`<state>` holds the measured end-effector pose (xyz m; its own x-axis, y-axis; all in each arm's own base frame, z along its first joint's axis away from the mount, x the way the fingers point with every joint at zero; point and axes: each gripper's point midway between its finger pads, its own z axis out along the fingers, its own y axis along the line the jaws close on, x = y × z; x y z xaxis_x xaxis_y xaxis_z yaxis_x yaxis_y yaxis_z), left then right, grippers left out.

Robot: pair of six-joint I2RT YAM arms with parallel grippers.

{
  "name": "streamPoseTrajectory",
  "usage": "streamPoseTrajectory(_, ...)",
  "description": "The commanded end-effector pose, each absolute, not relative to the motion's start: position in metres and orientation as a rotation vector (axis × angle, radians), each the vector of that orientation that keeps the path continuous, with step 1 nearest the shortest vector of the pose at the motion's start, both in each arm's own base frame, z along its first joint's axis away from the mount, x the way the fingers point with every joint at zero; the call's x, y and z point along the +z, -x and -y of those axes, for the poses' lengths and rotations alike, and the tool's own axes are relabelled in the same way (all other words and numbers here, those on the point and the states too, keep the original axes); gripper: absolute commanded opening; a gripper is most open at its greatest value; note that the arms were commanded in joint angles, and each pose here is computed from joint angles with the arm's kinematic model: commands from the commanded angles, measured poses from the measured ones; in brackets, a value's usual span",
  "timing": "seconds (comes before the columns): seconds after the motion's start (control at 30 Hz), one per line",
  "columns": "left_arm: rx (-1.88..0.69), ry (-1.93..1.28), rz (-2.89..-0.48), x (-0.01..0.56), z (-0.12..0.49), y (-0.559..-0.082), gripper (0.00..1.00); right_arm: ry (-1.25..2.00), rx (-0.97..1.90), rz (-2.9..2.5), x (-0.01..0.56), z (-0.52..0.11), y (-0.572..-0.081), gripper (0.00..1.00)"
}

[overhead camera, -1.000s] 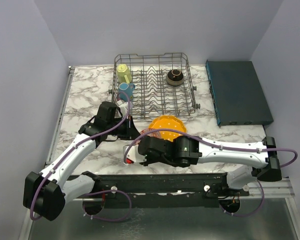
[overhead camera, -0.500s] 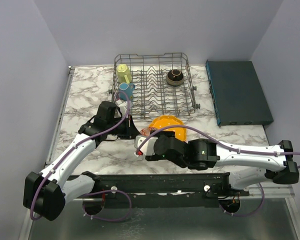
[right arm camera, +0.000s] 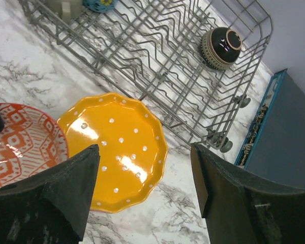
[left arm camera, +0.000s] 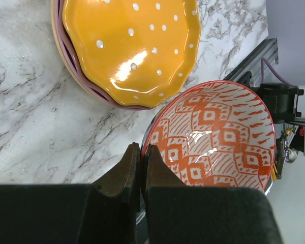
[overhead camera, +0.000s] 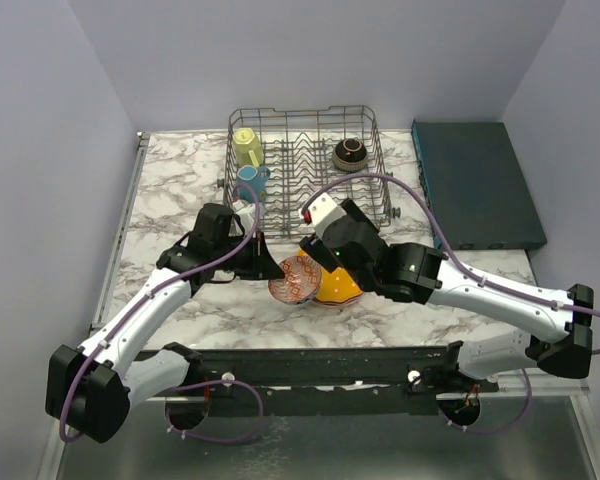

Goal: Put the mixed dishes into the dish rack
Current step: Turn the bowl upside down on the dish rack.

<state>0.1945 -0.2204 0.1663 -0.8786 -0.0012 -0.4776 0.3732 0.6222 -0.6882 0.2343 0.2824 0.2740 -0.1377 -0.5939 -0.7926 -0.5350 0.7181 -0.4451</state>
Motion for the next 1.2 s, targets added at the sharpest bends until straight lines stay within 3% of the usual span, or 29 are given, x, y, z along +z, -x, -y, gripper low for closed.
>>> streamPoseTrajectory(0.0,-1.134,-0.276,-2.351,0.179,0.219,-0.202,0.0,0.68,0.091,-1.842,0.293,-0.278,-0.243,0.79)
streamPoseTrajectory(0.67,-1.129,0.013,-2.179,0.229,0.219,-0.239,0.0,0.082,0.834,-2.077,0.282,-0.252,-0.261,0.89)
streamPoseTrajectory(0.93,-1.186,0.109,-2.085,0.248,0.221,-0.248,0.0,0.016,1.14,-2.032,0.287,-0.264,-0.247,1.0)
streamPoseTrajectory(1.17,-1.257,0.142,-2.02,0.262,0.227,-0.253,0.0,0.021,1.359,-1.968,0.296,-0.279,-0.234,1.0)
